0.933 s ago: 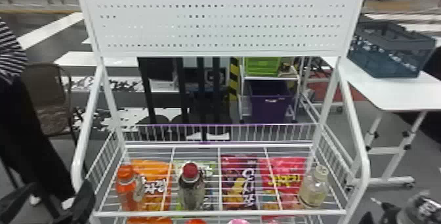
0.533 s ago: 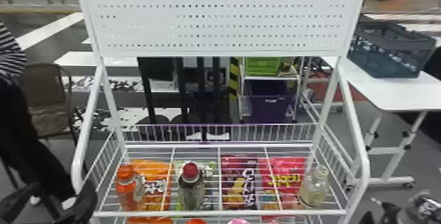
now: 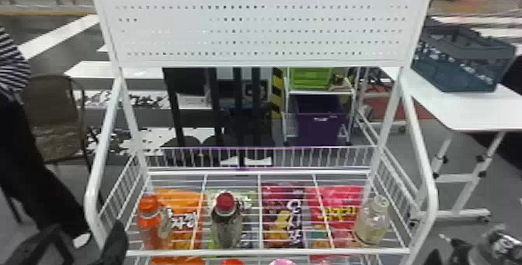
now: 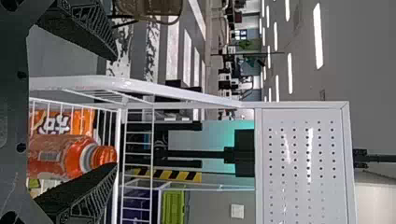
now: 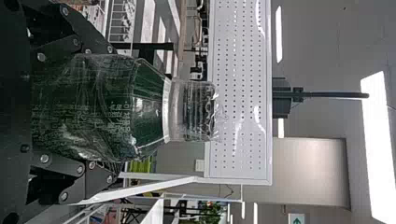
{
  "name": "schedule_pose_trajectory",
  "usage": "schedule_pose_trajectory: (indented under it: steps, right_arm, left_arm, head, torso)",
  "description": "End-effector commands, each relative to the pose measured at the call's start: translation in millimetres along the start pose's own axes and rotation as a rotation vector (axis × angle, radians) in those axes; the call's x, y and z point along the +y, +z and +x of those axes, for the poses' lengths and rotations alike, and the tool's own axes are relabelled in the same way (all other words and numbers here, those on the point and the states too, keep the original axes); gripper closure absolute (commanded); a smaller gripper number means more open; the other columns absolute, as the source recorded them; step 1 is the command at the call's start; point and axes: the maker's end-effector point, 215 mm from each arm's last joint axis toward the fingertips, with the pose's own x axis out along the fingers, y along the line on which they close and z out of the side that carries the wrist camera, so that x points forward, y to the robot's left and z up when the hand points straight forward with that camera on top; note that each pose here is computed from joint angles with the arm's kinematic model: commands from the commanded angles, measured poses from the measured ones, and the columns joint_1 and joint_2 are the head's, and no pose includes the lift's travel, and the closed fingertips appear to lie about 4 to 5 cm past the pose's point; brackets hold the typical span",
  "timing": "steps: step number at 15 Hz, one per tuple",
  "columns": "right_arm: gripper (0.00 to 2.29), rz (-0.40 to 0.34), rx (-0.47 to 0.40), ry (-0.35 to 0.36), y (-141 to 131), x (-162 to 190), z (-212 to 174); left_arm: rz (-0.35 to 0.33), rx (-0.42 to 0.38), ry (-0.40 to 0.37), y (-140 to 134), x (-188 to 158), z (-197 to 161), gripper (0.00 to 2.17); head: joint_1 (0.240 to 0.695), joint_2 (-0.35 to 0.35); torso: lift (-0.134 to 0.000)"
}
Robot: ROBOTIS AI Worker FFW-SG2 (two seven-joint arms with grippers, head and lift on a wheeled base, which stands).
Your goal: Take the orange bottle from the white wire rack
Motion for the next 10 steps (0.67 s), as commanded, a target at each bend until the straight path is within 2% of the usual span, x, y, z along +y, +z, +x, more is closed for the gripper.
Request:
schedule_pose_trajectory:
  steps: [1,5,8,10]
  right_arm:
    - [1.03,0.0,0.0,-0.001,0,0,0]
    - [1.03,0.005,0.002,-0.003,-3,-1,1]
    - [1.03,0.007,0.003,-0.002,-4,-1,1]
    - [1.03,0.006,0.003,-0.003,-4,-1,1]
  left_arm:
    - [-0.044,-0.008,-0.027,-25,-22,-4,0.08]
    - [-0.089,-0.047,-0.049,-82,-60,-17,0.08]
    - [-0.106,-0.09,-0.067,-105,-77,-12,0.09]
    - [-0.108,-0.125,-0.074,-108,-81,0,0.09]
  head:
    - [0.499,0.0]
    - [0.499,0.0]
    - [0.499,0.0]
    - [0.499,0.0]
  torso:
    - [0.0]
    - [0.0]
    - [0.0]
    - [0.0]
